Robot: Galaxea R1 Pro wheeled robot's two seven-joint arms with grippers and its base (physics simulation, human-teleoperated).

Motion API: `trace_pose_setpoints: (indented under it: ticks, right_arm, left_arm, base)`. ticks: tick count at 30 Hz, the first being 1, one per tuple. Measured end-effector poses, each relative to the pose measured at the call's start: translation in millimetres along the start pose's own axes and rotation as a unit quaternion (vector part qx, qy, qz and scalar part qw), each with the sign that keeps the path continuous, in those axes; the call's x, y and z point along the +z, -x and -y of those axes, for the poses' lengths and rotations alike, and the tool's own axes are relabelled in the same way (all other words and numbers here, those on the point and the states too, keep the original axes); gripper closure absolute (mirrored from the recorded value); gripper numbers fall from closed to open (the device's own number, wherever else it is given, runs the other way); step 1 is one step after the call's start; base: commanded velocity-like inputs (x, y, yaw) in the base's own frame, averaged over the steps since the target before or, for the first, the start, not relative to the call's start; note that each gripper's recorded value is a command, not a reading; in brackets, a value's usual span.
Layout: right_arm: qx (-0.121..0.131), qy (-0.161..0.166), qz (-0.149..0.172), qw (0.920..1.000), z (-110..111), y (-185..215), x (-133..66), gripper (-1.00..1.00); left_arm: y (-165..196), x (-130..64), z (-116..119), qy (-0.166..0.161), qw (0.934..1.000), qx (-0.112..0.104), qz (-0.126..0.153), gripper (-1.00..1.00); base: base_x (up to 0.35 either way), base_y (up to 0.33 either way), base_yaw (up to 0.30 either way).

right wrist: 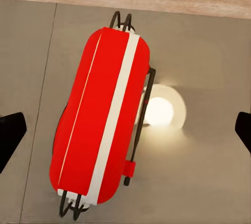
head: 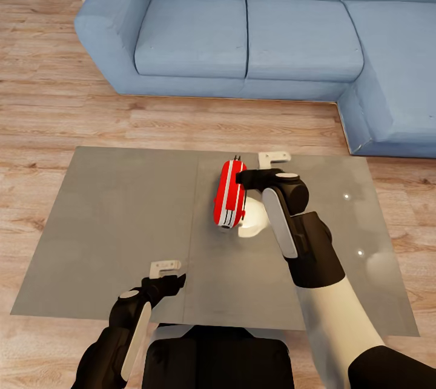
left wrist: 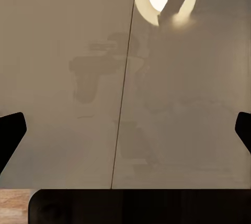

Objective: Turn on the radio receiver that's on the table in the living room.

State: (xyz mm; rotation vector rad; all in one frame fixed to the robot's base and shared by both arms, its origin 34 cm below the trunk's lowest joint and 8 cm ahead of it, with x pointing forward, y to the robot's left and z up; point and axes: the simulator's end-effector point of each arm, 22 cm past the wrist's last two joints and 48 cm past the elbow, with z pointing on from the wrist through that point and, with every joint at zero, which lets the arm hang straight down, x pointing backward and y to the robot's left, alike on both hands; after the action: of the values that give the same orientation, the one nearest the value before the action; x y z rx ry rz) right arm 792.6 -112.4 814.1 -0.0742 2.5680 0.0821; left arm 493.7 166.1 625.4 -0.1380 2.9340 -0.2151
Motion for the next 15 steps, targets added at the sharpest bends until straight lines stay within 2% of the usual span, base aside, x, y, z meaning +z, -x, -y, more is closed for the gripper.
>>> trace_pose_setpoints:
  ticks: [6,15]
  right_arm:
    - [0.018,0.033,-0.008,0.9993,-14.9,-3.6,-0.5,-1.0]
    - [0.02,0.026,-0.01,0.9994,-12.5,-4.3,-0.5,-1.0]
  left_arm:
    - [0.0,0.0,-0.2,0.0,1.0,0.0,0.0,-1.0]
    - [0.1,0.0,0.0,0.0,1.0,0.0,0.0,-1.0]
  base:
    - [0.0,0.0,0.0]
    - [0.0,0.0,0.0]
